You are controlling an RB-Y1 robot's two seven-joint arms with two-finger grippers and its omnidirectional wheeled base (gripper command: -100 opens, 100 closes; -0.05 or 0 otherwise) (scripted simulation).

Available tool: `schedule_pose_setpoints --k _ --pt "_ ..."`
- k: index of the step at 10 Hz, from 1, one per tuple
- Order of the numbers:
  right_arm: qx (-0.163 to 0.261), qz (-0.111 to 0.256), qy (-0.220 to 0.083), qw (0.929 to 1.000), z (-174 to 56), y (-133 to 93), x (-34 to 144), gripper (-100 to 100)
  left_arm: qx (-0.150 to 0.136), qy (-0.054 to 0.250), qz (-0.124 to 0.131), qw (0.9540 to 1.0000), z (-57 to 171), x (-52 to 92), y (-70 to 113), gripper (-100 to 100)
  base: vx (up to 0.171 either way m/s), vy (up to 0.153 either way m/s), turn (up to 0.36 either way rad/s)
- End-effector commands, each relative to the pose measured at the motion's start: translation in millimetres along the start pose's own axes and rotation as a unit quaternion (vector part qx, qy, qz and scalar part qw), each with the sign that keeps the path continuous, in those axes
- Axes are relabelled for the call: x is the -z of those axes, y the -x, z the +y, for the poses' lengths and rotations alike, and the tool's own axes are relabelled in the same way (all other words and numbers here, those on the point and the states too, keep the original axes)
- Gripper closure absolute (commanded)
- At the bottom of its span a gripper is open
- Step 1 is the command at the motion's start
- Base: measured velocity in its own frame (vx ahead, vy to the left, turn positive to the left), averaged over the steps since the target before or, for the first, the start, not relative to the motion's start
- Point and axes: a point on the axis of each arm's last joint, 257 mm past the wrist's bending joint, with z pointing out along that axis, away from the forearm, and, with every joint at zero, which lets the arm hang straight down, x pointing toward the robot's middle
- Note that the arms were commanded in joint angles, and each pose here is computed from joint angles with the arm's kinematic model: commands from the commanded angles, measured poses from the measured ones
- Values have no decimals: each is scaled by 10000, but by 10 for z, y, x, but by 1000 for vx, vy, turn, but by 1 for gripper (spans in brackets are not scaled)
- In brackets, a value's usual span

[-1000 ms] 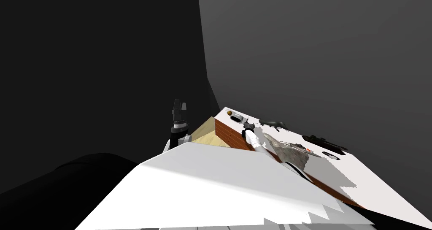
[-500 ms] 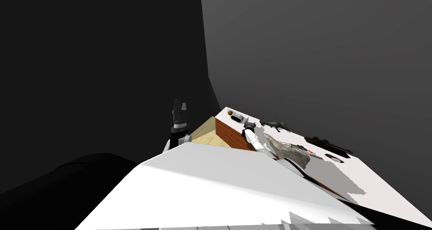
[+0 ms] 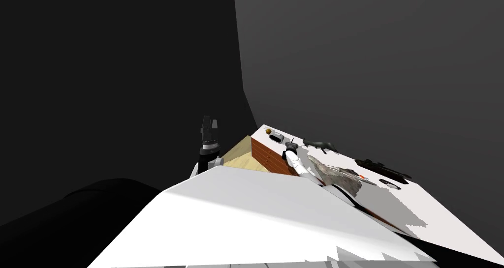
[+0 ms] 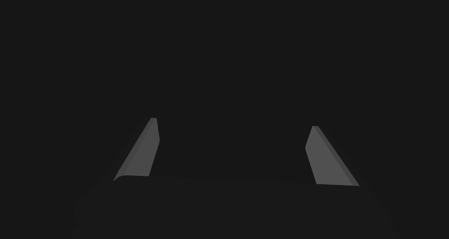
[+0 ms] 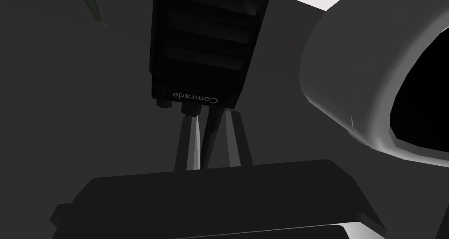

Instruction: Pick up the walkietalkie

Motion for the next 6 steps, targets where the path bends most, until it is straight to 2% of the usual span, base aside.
schedule_pose_setpoints --k 1,2,3,5,6 --pt "0 0 0 10000 0 0 0 100 0 0 0 10000 0 0 0 0 0 0 0" --pt "-4 1 0 10000 1 -1 0 0 0 0 0 10000 0 0 0 0 0 0 0" --pt "-254 252 127 9993 69 -161 81 100 0 0 0 10000 0 0 0 0 58 38 -209" --pt "-10 290 244 9993 113 -178 76 100 0 0 0 10000 0 0 0 0 51 34 -57" --pt "-349 490 297 9977 134 -311 158 100 0 0 0 10000 0 0 0 0 77 40 -136"
